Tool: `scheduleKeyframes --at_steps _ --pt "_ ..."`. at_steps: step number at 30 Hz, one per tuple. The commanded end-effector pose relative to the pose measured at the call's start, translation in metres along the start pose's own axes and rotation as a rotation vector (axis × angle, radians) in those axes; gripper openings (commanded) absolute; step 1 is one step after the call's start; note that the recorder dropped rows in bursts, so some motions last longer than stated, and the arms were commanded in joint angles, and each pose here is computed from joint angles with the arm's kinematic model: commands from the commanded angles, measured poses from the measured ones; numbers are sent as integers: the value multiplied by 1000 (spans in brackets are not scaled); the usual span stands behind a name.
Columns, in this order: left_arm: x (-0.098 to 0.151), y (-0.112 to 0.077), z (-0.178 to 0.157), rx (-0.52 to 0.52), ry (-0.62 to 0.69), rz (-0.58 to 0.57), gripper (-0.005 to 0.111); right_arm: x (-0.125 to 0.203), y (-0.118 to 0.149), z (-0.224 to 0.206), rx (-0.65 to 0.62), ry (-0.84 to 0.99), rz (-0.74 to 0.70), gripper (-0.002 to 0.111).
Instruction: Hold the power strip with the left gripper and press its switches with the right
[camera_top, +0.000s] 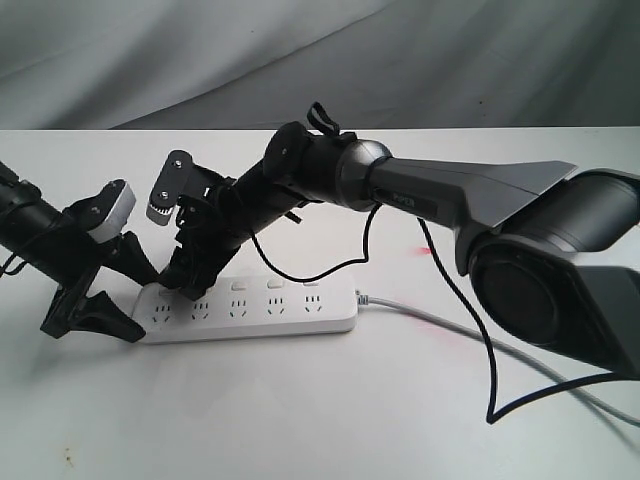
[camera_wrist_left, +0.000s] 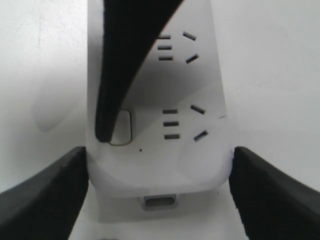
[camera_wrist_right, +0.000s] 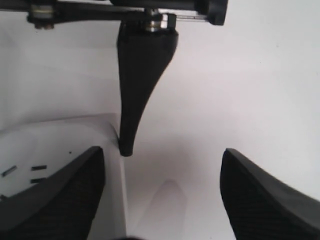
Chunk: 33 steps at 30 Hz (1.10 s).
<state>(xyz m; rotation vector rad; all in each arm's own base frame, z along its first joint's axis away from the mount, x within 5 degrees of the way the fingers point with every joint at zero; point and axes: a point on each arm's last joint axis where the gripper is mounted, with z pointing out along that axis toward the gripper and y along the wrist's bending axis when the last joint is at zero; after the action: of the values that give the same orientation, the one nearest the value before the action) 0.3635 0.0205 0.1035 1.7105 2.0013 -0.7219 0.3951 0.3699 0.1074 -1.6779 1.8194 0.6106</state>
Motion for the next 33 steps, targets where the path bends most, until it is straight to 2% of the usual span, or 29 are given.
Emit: scheduleKeyframes --at_steps 1,24,27,33 --pt "-3 1 -1 -1 -4 10 37 23 12 19 -70 116 -68 62" --pt "-3 1 -1 -1 -4 10 37 19 23 32 -69 112 -70 62" --pt "-3 1 -1 -1 -4 10 37 9 20 21 -53 73 -53 62" --pt "-3 1 -1 -1 -4 10 37 -28 7 -31 -30 -51 -70 62"
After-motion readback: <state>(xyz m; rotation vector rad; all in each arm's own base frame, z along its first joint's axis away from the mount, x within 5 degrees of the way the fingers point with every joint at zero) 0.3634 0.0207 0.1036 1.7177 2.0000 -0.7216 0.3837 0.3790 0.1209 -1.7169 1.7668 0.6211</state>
